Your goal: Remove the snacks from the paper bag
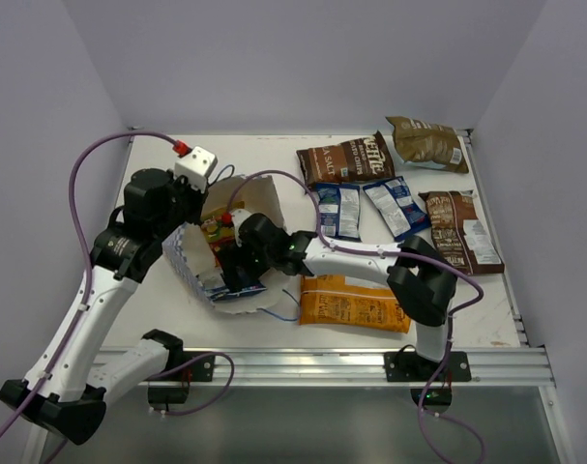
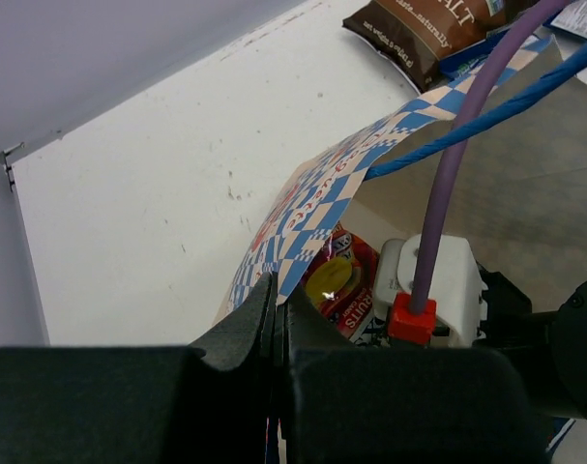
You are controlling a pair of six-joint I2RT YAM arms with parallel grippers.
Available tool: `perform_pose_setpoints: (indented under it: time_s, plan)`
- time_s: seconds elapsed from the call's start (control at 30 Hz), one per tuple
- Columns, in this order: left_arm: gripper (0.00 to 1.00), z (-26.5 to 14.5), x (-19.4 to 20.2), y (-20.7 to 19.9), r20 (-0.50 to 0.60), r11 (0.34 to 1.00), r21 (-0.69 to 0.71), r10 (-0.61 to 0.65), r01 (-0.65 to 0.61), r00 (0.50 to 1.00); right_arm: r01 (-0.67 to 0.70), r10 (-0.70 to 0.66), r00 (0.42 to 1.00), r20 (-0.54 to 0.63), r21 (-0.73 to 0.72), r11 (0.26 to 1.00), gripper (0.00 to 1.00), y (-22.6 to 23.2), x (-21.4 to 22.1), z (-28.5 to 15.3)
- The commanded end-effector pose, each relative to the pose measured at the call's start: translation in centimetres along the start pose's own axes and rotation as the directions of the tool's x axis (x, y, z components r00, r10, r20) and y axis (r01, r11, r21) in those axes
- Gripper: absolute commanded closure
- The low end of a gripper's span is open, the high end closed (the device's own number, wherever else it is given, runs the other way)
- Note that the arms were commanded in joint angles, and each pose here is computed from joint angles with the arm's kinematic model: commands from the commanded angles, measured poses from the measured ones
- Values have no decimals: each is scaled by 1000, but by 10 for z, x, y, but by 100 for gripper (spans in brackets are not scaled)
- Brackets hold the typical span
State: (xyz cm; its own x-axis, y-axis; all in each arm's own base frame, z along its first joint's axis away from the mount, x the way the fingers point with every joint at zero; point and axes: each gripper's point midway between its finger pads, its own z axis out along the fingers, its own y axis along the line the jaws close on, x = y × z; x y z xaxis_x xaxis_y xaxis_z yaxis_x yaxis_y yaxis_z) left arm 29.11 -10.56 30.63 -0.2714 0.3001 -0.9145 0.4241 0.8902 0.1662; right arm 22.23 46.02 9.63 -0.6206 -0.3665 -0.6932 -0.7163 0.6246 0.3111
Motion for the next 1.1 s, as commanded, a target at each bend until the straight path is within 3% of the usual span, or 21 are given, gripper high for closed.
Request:
perform_pose_setpoints:
  time_s: [0.0,0.2,0.3,0.67,0.93,1.07]
  plan:
    - [100,4,-12,7,28,999,-42,-20,22,999,156,-157,987,-21,-58,986,2,14,-15,-42]
    - [100,5,-19,6,37,999,-37,-27,28,999,327,-327,945,25,-136,935,1,32,-38,-99]
    - [100,3,-23,5,50,999,-30,-19,20,999,402,-406,913,25,-215,890,1,39,-26,-105]
    - [100,-6,-23,-19,82,997,82,-10,4,997,462,-527,830,-183,-302,834,1,22,64,-39]
    - [100,-8,-20,-32,84,989,145,-16,4,996,546,-575,789,-217,-183,818,1,3,76,-5]
    - [100,-8,-14,-29,72,992,128,-14,4,997,567,-575,793,-200,-101,818,15,-7,66,5]
